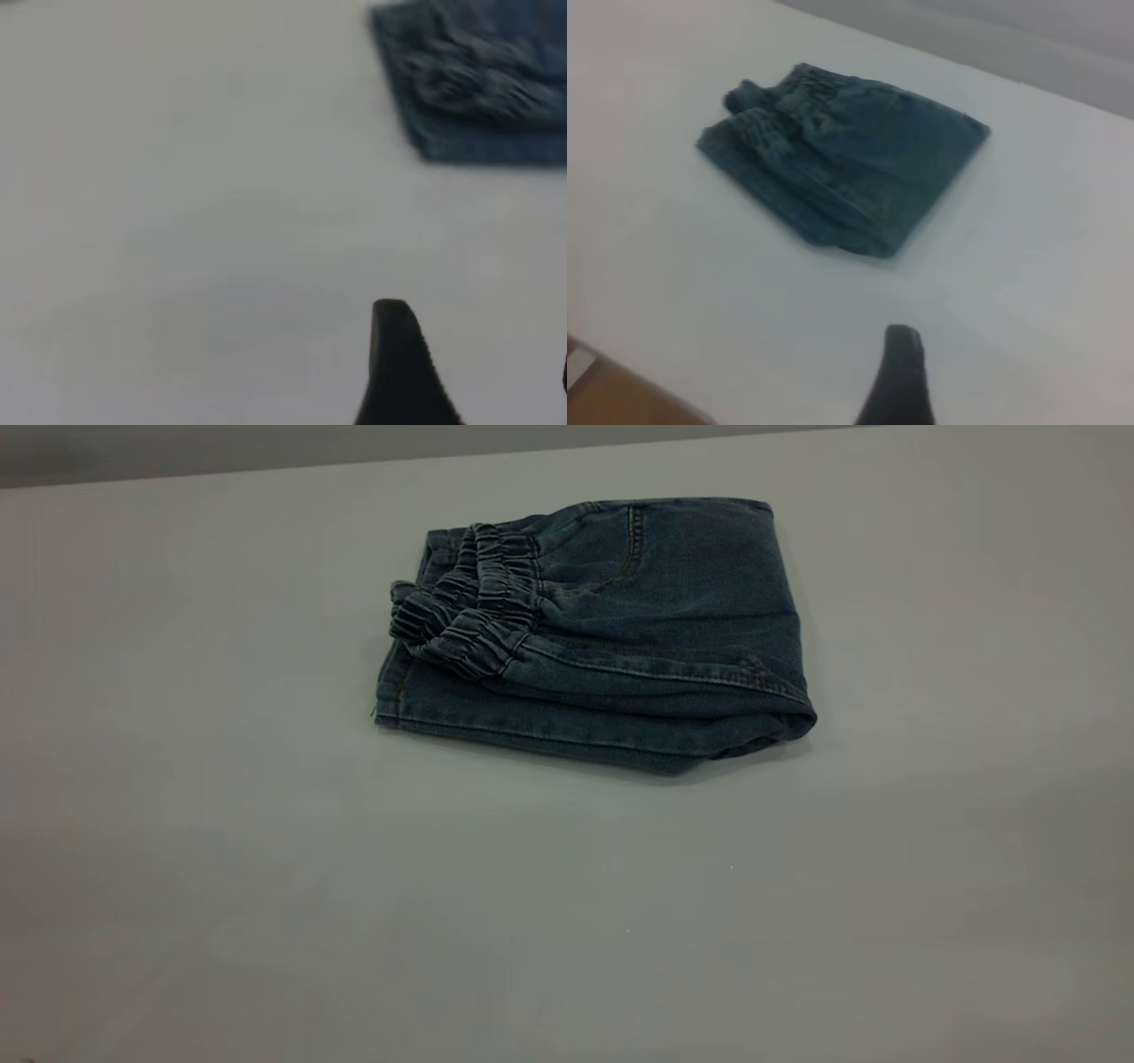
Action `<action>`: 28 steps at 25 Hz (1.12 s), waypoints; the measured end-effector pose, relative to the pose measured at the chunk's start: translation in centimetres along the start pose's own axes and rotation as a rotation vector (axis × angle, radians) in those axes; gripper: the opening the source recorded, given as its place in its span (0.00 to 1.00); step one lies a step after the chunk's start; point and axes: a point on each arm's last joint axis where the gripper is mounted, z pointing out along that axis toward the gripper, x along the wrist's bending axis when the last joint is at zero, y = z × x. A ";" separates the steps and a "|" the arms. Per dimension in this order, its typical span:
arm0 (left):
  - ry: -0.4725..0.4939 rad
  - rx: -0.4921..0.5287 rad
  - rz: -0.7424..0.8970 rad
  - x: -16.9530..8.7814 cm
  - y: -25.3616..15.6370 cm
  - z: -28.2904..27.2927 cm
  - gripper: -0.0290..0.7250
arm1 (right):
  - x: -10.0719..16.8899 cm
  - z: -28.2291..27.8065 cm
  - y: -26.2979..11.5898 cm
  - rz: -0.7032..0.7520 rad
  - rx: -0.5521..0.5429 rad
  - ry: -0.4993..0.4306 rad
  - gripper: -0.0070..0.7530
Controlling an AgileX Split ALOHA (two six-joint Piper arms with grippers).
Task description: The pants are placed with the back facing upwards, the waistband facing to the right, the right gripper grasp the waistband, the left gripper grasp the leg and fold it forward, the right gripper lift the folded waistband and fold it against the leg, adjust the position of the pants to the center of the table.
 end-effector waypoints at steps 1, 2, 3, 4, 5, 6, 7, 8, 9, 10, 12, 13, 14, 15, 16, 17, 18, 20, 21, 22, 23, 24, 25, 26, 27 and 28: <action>0.026 -0.015 -0.015 0.0 -0.1 -0.2 0.57 | 0.0 0.0 0.0 0.006 0.001 -0.012 0.71; 0.055 -0.026 -0.031 0.0 -0.2 -0.4 0.57 | 0.0 0.1 0.0 0.011 0.001 -0.023 0.71; 0.080 -0.038 -0.045 0.0 -0.3 -0.5 0.57 | 0.0 0.1 0.0 0.016 0.002 -0.032 0.71; 0.097 -0.049 -0.054 -0.1 -0.4 -0.7 0.57 | 0.0 0.1 0.0 0.022 0.002 -0.043 0.71; 0.113 -0.059 -0.062 -0.1 -0.5 -0.8 0.57 | 0.0 0.1 0.1 0.027 0.003 -0.055 0.71; 0.123 -0.064 -0.067 -0.1 -0.6 -0.9 0.57 | 0.0 0.1 0.1 0.031 0.004 -0.064 0.71; 0.125 -0.065 -0.068 -0.1 -0.6 -0.9 0.57 | 0.0 0.1 0.1 0.032 0.004 -0.067 0.71; 0.124 -0.064 -0.067 -0.1 -0.6 -0.9 0.57 | 0.0 0.1 0.1 0.033 0.004 -0.067 0.71; 0.124 -0.064 -0.067 -0.1 -0.6 -0.9 0.57 | 0.0 0.1 0.1 0.033 0.004 -0.067 0.71; 0.121 -0.064 -0.066 -0.1 -0.6 -0.9 0.57 | 0.0 0.1 0.1 0.033 0.004 -0.067 0.71; 0.106 -0.064 -0.057 -0.1 -0.6 -0.9 0.57 | 0.0 0.2 0.1 0.039 0.004 -0.079 0.71; 0.095 -0.065 -0.052 -0.1 -0.6 -0.9 0.57 | 0.0 0.2 0.1 0.042 0.004 -0.084 0.71; 0.085 -0.065 -0.046 -0.1 -0.6 -0.9 0.57 | 0.0 0.2 0.1 0.045 0.005 -0.089 0.71; 0.080 -0.065 -0.042 -0.1 -0.6 -0.9 0.57 | 0.0 0.2 0.1 0.046 0.004 -0.089 0.71; 0.080 -0.065 -0.042 -0.1 -0.6 -0.9 0.57 | 0.0 0.2 0.1 0.047 0.004 -0.087 0.71; 0.080 -0.065 -0.042 -0.1 -0.6 -0.9 0.57 | 0.0 0.2 0.1 0.047 0.004 -0.087 0.71; 0.080 -0.065 -0.042 -0.1 -0.6 -0.9 0.57 | 0.0 0.2 0.1 0.047 0.004 -0.087 0.71; 0.080 -0.065 -0.042 -0.1 -0.6 -0.9 0.57 | 0.0 0.2 0.1 0.047 0.004 -0.087 0.71; 0.080 -0.065 -0.042 -0.1 -0.6 -0.9 0.57 | 0.0 0.2 0.1 0.047 0.004 -0.087 0.71; 0.080 -0.065 -0.042 -0.1 -0.6 -0.9 0.57 | 0.0 0.2 0.1 0.047 0.004 -0.087 0.71; 0.080 -0.065 -0.042 -0.1 -0.6 -0.9 0.57 | 0.0 0.2 0.1 0.047 0.004 -0.087 0.71; 0.080 -0.065 -0.042 -0.1 -0.6 -0.9 0.57 | 0.0 0.2 0.1 0.047 0.004 -0.087 0.71; 0.080 -0.065 -0.042 -0.1 -0.6 -0.9 0.57 | 0.0 0.2 0.1 0.047 0.004 -0.087 0.71; 0.080 -0.065 -0.042 -0.1 -0.6 -0.9 0.57 | 0.0 0.2 0.1 0.047 0.004 -0.087 0.71; 0.080 -0.066 -0.042 -0.1 -0.5 -0.9 0.57 | 0.0 0.2 0.1 0.047 0.004 -0.087 0.71; 0.080 -0.066 -0.042 -0.1 -0.5 -0.9 0.57 | 0.0 0.2 0.1 0.047 0.004 -0.087 0.71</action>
